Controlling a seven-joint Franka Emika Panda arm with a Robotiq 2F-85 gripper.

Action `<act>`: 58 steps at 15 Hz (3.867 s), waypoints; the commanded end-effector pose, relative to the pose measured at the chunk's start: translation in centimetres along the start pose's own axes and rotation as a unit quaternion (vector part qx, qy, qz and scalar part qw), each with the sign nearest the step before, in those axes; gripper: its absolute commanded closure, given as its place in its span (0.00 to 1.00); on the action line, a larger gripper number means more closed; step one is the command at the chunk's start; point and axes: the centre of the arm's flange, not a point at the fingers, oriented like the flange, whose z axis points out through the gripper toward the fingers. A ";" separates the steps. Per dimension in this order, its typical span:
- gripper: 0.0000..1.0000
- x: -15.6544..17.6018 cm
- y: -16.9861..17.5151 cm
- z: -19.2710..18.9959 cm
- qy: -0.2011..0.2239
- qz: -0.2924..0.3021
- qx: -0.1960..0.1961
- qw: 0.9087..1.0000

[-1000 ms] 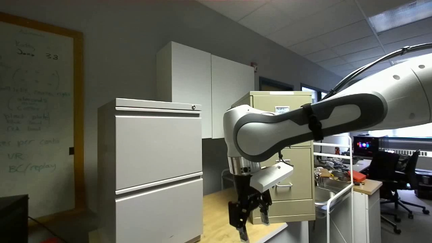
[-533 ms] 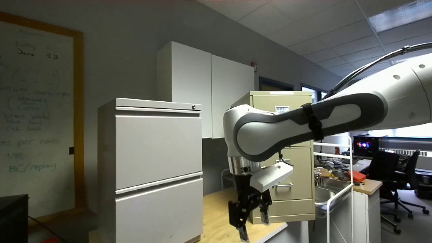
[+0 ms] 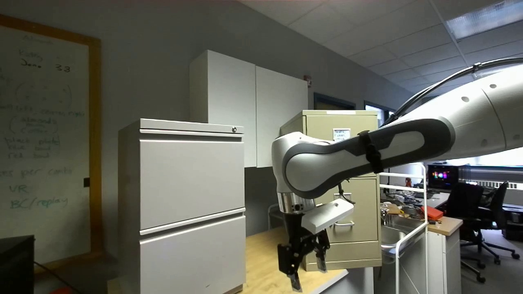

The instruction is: Open the bottom drawer of the beige file cabinet

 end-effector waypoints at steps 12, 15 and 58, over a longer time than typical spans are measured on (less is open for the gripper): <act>0.00 15.1 13.5 1.9 0.041 0.073 -0.185 0.979; 0.00 18.6 19.0 1.2 0.048 0.115 -0.185 0.975; 0.00 20.3 49.4 12.6 0.204 0.699 0.124 0.674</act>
